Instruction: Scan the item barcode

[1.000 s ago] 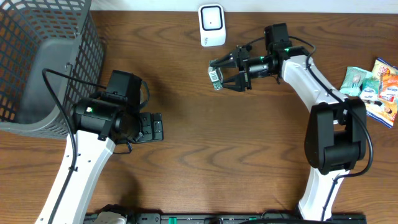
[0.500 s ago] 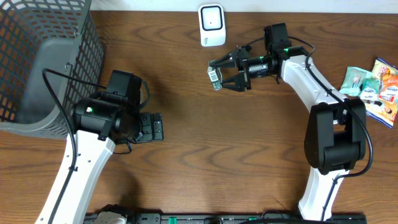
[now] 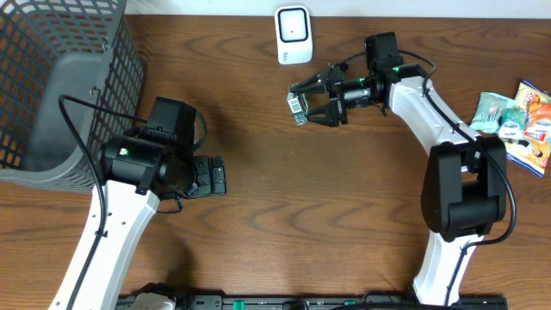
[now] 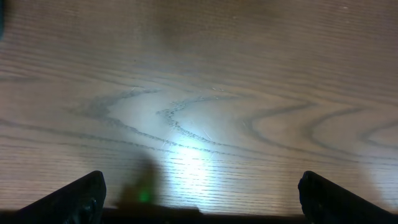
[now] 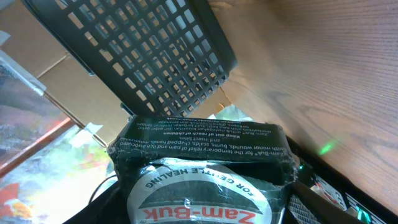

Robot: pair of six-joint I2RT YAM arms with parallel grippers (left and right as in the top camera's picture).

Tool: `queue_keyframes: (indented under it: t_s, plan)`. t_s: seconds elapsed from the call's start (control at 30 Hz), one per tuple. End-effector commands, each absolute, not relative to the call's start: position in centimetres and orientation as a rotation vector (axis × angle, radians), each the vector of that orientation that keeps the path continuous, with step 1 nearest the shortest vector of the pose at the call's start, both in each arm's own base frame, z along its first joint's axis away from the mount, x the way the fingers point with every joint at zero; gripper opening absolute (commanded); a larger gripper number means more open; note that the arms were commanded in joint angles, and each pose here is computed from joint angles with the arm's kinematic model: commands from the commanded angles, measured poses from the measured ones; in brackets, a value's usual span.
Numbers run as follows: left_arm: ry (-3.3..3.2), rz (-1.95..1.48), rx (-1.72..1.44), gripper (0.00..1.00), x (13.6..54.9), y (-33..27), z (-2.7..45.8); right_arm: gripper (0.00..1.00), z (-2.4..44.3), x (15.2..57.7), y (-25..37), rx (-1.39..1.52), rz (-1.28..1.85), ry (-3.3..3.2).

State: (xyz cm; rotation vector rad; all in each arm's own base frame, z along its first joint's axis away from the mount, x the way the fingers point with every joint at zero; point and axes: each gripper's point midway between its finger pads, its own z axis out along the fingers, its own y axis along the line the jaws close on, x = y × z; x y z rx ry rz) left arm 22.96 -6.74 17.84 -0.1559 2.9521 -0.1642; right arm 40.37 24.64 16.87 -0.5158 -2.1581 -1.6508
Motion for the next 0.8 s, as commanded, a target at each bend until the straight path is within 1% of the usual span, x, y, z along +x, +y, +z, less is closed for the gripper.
queue_keyframes:
  t_s: [0.0, 0.33, 0.57, 0.77]
  plan:
    - [2.957, -0.175, -0.173, 0.98, 22.9, -6.8, 17.8, 0.60, 18.9, 40.1, 25.3, -0.463, -1.685, -2.168]
    - [2.957, -0.176, -0.173, 0.98, 22.9, -6.8, 17.8, 0.60, 18.6, 40.6, 25.7, -0.442, -1.692, -2.219]
    - [2.957, -0.175, -0.173, 0.98, 22.9, -6.8, 17.8, 0.59, 17.6, 40.7, 26.5, -0.455, -1.645, -2.295]
    - [2.957, -0.175, -0.173, 0.98, 22.9, -6.8, 17.8, 0.59, 16.6, 41.9, 27.4, -0.405, -1.642, -2.465]
